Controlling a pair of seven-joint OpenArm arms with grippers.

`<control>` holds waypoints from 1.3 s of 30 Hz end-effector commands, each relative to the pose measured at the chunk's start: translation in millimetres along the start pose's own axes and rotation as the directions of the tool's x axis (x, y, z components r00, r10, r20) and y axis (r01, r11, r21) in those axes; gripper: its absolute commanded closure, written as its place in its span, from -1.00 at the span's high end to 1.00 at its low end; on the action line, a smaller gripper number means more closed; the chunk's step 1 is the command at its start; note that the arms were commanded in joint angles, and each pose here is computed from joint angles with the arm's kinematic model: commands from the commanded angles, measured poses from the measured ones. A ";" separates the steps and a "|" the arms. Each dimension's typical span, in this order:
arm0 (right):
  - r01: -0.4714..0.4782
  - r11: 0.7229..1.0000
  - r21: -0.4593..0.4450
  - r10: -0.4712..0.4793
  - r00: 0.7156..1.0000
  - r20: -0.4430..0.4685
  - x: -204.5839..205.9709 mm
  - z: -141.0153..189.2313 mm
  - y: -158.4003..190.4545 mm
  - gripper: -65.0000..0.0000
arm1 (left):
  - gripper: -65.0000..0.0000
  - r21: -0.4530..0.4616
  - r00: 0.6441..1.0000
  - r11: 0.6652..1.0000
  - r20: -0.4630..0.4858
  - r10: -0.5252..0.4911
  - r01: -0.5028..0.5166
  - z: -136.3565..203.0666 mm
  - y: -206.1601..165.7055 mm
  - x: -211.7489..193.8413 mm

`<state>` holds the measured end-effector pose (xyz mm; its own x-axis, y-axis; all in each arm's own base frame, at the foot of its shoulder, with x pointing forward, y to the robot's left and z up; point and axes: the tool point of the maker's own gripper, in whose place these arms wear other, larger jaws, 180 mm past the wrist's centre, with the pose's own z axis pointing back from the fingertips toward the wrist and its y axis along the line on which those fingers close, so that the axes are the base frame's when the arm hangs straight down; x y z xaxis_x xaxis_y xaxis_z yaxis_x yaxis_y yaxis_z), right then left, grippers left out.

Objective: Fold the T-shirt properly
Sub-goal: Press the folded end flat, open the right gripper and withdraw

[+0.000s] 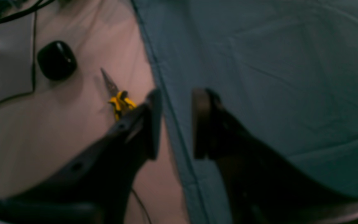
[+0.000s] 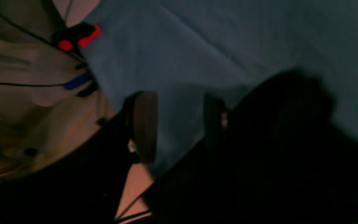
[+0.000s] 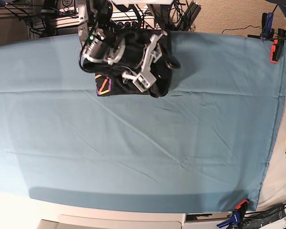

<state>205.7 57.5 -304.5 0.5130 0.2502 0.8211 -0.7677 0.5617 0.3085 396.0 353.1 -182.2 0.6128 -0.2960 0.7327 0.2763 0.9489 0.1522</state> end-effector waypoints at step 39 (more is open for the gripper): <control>0.283 0.735 -0.617 -0.350 0.937 0.013 -81.1 181.7 -119.7 -1.00 | -0.44 0.030 0.998 0.999 0.053 -0.017 0.015 13.7 10.5 18.1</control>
<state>181.6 -174.8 -329.9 0.7720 0.0267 0.6350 -0.1686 0.9719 0.1641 395.9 353.2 -182.3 0.6133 -0.2961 0.7322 0.2763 0.9489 0.1522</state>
